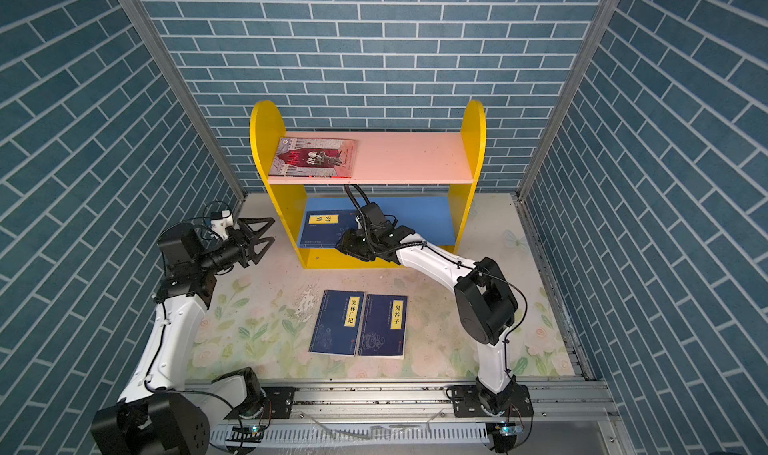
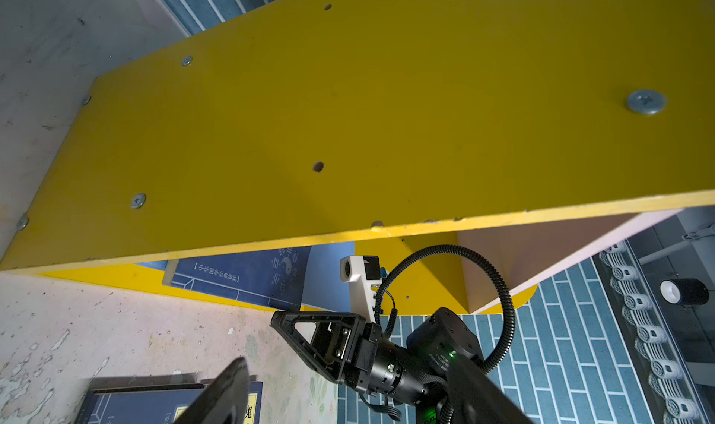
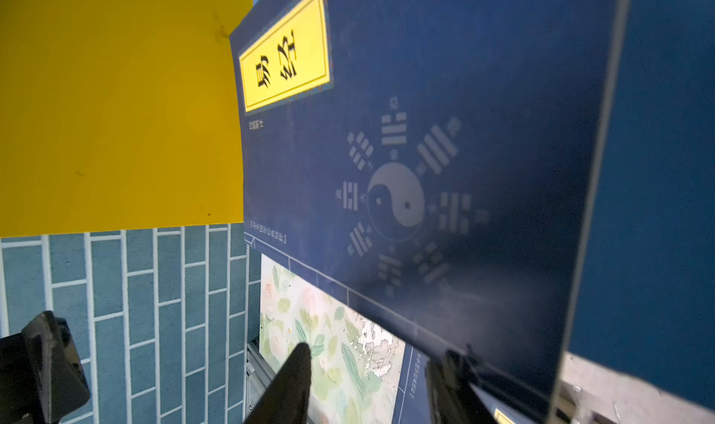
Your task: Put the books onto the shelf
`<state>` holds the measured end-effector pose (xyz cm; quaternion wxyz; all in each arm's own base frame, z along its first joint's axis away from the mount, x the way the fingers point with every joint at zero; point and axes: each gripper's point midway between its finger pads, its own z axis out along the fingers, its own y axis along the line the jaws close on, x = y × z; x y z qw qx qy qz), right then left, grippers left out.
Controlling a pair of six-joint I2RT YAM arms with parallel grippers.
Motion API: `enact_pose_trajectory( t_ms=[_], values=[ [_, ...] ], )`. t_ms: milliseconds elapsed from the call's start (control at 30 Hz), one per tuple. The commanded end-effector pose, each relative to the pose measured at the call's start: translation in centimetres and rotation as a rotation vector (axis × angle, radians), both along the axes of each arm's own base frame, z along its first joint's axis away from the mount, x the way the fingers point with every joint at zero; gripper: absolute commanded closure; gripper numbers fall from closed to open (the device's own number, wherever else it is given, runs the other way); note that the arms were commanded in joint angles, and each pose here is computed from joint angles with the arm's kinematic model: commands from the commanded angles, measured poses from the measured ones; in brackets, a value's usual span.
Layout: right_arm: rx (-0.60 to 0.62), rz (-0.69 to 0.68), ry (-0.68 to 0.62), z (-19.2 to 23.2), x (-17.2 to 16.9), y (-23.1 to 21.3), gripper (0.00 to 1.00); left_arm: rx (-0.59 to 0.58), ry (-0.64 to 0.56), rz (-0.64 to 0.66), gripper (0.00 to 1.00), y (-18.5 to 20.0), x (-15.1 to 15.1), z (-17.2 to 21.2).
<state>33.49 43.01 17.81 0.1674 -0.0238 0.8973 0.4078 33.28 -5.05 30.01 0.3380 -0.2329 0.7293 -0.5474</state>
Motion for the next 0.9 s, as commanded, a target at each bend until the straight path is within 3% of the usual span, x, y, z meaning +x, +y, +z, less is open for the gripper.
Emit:
enact_pose_trajectory(
  t_ms=[0,467,867],
  values=[
    [0.040,0.005,-0.099,2.2,0.4,-0.1,0.51,0.023,-0.042,-0.005,0.18,0.2,0.0,0.7],
    [0.080,-0.041,-0.123,4.6,-1.2,-2.6,0.50,0.049,-0.069,-0.037,0.18,-0.2,-0.6,1.1],
    [0.056,-0.147,-0.154,3.8,1.4,-5.4,0.49,0.050,-0.077,-0.078,0.18,-0.6,-1.5,1.8]
  ],
)
